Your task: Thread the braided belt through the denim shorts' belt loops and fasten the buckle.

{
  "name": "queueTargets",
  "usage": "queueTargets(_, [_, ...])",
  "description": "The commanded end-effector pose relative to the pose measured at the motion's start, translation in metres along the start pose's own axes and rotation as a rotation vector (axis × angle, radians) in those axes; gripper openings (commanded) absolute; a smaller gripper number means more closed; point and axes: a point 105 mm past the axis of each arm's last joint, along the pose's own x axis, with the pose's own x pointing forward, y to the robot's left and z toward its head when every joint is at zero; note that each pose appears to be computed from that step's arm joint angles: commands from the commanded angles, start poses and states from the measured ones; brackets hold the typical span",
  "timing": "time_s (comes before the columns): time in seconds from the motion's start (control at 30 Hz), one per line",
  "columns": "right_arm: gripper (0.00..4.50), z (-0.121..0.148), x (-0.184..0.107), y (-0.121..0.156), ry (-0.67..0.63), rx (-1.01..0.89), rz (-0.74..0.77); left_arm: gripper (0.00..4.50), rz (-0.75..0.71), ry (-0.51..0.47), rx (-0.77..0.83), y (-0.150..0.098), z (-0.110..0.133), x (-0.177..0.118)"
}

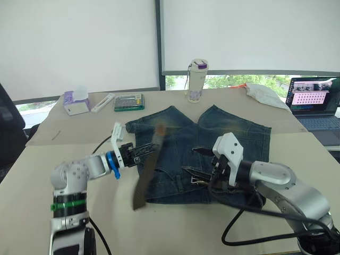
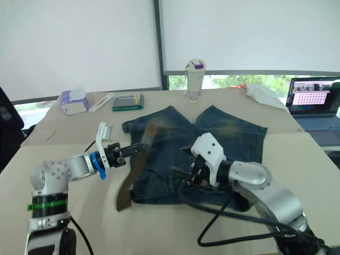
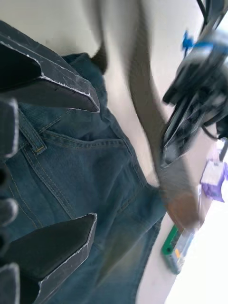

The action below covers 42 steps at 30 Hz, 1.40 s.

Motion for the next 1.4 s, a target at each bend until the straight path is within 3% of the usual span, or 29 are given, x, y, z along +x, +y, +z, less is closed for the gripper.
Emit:
queueTargets(0.03, [3.76, 0.021, -0.008, -0.011, -0.067, 0.11, -0.021, 0.03, -0.209, 0.12, 0.008, -0.028, -0.003, 0.016])
queueTargets(0.33, [3.76, 0.049, -0.024, -0.003, -0.176, 0.314, 0.045, 0.03, -0.343, 0.293, 0.115, -0.035, -0.009, 0.028])
queueTargets(0.6, [1.21, 0.056, -0.028, 0.017, -0.156, 0.349, 0.126, 0.0, -0.353, 0.323, 0.153, -0.027, -0.001, 0.031])
queueTargets(0.7, [1.36, 0.054, -0.031, 0.015, -0.151, 0.358, 0.113, 0.0, -0.363, 0.316, 0.151, -0.028, 0.005, 0.031])
queueTargets(0.83, [2.63, 0.057, -0.031, 0.008, -0.187, 0.395, 0.072, 0.0, -0.377, 0.337, 0.152, -0.03, 0.004, 0.029])
queueTargets(0.93, [2.63, 0.062, -0.031, 0.007, -0.23, 0.441, 0.08, 0.0, -0.381, 0.358, 0.161, -0.03, 0.001, 0.028])
queueTargets(1.2, [2.63, 0.057, -0.03, 0.005, -0.2, 0.465, 0.058, 0.0, -0.392, 0.375, 0.177, -0.032, 0.001, 0.026])
queueTargets(1.4, [0.79, 0.052, -0.024, 0.01, -0.167, 0.472, 0.07, 0.0, -0.406, 0.397, 0.218, -0.035, -0.002, 0.029])
